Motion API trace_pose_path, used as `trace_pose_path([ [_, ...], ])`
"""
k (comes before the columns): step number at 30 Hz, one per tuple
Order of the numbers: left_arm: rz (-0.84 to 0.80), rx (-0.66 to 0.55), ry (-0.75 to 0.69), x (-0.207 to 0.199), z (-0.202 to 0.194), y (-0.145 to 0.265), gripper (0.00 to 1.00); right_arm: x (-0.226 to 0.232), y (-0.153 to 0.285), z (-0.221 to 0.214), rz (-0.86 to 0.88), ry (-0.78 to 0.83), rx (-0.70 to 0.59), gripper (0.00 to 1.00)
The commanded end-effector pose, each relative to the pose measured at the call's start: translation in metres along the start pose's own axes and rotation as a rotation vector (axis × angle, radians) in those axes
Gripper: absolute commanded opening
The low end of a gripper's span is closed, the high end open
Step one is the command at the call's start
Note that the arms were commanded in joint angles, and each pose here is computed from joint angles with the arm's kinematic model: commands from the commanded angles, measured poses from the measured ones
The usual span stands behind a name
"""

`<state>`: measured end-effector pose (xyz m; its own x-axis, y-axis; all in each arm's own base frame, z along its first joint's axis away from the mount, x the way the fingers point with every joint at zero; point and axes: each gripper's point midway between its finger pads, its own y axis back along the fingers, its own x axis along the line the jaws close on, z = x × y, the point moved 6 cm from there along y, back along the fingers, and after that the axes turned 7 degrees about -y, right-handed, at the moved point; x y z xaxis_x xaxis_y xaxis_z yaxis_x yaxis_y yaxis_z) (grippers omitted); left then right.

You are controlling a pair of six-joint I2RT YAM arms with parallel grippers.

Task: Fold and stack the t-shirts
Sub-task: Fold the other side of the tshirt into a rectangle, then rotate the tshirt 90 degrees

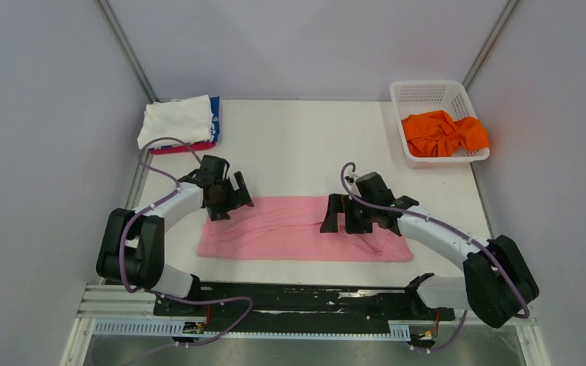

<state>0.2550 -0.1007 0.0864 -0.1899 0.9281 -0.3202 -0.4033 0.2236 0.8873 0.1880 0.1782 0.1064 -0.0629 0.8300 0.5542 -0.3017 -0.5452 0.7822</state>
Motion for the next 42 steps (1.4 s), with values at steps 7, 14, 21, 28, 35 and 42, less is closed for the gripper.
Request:
trace_pose_path([
  [7, 0.101, -0.06, -0.008, 0.01, 0.011, 0.005, 1.0, 0.067, 0.023, -0.048, 0.263, 0.329, 0.154, 1.0],
  [14, 0.127, -0.081, -0.016, 0.01, 0.016, 0.017, 1.0, 0.058, 0.037, -0.03, 0.103, 0.286, -0.021, 1.0],
  [21, 0.007, -0.094, -0.092, -0.014, 0.018, 0.039, 1.0, -0.003, 0.041, -0.013, -0.084, -0.313, -0.12, 1.0],
  [28, -0.207, 0.009, -0.251, -0.056, -0.008, 0.027, 1.0, -0.052, 0.021, -0.012, -0.193, -0.542, -0.125, 1.0],
  [35, -0.161, 0.166, -0.254, -0.039, -0.046, 0.002, 1.0, -0.09, 0.002, 0.058, -0.265, -0.571, -0.25, 1.0],
  [42, -0.174, 0.288, -0.31, -0.04, -0.085, 0.003, 1.0, -0.091, -0.043, 0.191, -0.24, -0.381, -0.303, 1.0],
])
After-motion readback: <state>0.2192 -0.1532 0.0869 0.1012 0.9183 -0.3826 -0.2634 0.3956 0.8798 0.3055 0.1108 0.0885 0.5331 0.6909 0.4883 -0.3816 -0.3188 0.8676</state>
